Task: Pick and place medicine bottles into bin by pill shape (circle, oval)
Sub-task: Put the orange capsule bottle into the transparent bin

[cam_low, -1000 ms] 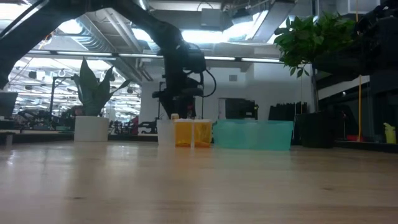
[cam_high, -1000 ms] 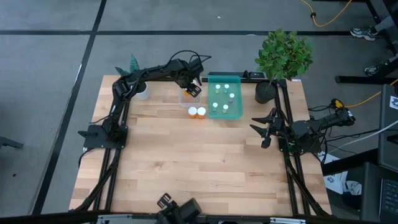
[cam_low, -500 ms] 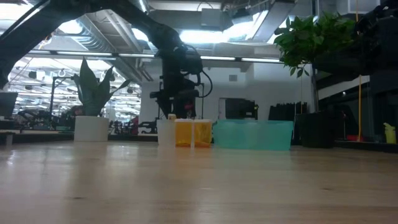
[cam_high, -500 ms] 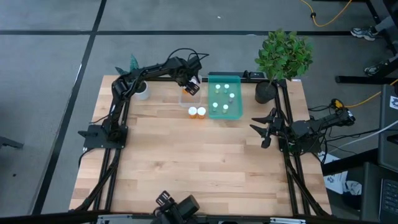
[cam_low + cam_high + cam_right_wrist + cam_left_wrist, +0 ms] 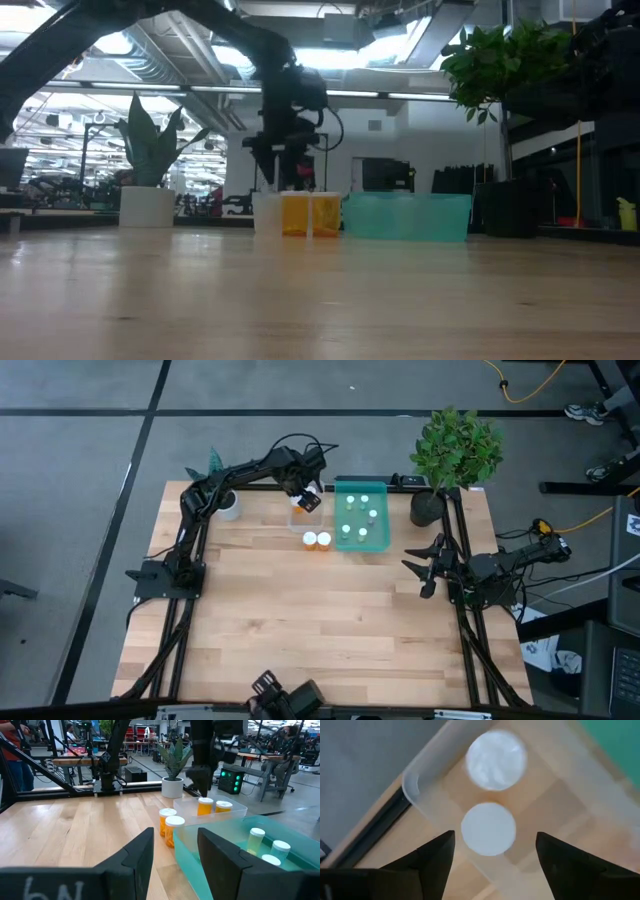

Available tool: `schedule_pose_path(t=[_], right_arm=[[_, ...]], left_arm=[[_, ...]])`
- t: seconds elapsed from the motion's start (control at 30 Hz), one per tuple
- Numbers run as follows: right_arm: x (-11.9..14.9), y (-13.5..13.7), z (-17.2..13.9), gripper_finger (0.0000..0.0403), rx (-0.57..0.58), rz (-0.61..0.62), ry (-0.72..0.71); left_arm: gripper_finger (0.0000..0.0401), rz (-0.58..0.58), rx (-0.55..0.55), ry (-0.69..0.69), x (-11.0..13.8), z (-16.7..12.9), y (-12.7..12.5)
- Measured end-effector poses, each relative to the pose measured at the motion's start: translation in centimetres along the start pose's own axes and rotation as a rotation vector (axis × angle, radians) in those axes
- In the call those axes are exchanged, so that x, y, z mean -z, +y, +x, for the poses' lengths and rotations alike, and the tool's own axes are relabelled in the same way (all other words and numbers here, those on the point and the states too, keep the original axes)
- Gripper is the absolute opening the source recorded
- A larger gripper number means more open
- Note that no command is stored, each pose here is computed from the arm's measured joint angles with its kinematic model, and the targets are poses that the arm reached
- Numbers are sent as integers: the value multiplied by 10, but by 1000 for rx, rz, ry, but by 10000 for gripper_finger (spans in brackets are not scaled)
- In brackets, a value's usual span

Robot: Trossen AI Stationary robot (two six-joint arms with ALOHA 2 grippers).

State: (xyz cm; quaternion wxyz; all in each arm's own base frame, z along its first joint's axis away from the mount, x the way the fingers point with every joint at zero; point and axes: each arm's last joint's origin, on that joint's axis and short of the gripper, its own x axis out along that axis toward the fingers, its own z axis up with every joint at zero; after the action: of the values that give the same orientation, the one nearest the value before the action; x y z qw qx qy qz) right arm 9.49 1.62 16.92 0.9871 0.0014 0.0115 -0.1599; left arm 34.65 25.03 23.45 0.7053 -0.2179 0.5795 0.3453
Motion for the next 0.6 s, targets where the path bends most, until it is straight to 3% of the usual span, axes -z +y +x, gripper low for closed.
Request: schedule_pose_path(t=[0.23,0.5,0.6], right_arm=[[0,0,0,154,0,0,0],[0,0,0,154,0,5,0],[0,0,0,154,0,5,0]], left_arm=[[266,153,25,-12,4,-48,-39],[265,347,-51,49,40,-108,-91],[265,404,-16,-5,51,-126,-109]])
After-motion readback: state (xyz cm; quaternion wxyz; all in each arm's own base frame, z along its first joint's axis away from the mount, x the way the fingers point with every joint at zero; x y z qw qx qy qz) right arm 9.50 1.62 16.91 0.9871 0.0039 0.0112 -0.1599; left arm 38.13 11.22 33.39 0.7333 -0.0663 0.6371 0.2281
